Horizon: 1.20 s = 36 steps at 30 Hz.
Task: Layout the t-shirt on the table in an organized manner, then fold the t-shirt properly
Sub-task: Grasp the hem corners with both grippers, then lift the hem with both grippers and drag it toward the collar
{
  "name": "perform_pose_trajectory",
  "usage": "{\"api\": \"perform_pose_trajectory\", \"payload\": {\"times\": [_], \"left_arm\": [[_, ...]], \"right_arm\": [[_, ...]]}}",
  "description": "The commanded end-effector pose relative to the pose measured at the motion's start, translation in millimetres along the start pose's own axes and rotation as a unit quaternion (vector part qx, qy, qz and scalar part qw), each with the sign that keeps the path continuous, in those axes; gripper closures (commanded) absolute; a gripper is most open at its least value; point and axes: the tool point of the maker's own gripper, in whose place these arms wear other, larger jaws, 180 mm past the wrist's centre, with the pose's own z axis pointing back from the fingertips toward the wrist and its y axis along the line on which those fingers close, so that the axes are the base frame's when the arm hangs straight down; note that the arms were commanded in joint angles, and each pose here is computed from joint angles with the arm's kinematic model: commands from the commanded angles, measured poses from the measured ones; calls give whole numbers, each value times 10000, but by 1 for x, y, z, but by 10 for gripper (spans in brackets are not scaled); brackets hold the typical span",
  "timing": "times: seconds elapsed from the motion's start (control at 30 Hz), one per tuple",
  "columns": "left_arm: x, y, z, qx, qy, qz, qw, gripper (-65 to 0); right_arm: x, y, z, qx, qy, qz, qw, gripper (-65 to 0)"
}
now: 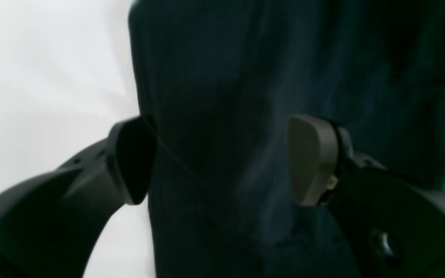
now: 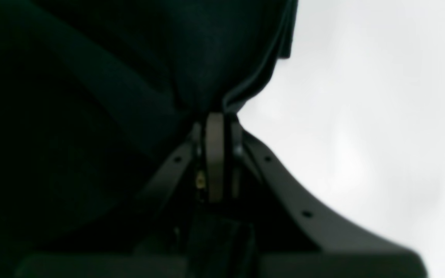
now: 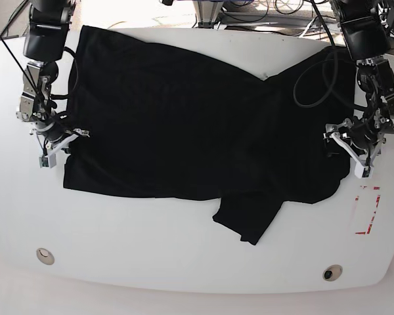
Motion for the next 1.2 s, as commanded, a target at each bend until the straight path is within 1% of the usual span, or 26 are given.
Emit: {"api": "perform_pose_trajectory", "payload": {"times": [0.0,0.2,0.37,0.47,0.57,0.73,0.9,1.17], "left_arm": [[21,1,3,87,-262,-103,9996,-485],[27,3,0,280,-244,-246,9990,-485],[32,7,-1,449,-214,-349,9982,-485],[32,9,-5,436,-164,-297,9985,-485],[32,9,-9,414,-133,-248,9987,-485],[36,10,-13,380,-123,-181,9990,-485],[39,5,-15,336,-155,-157,9992,-485],[39,9,-12,381,-183,-140,9990,-485]], "right_arm": [[-28,-8,13,-178,453,-28,9988,0],[-49,-10,29,-249,618,-7,9978,0],[-71,2,37,-163,791,29,9967,0],[-80,6,45,-147,839,126,9963,0],[-91,15,50,-91,881,111,9960,0],[-104,16,63,-145,974,43,9951,-2],[-108,24,71,-122,1012,38,9948,-5],[-109,23,73,-142,1031,68,9946,-6]]}}
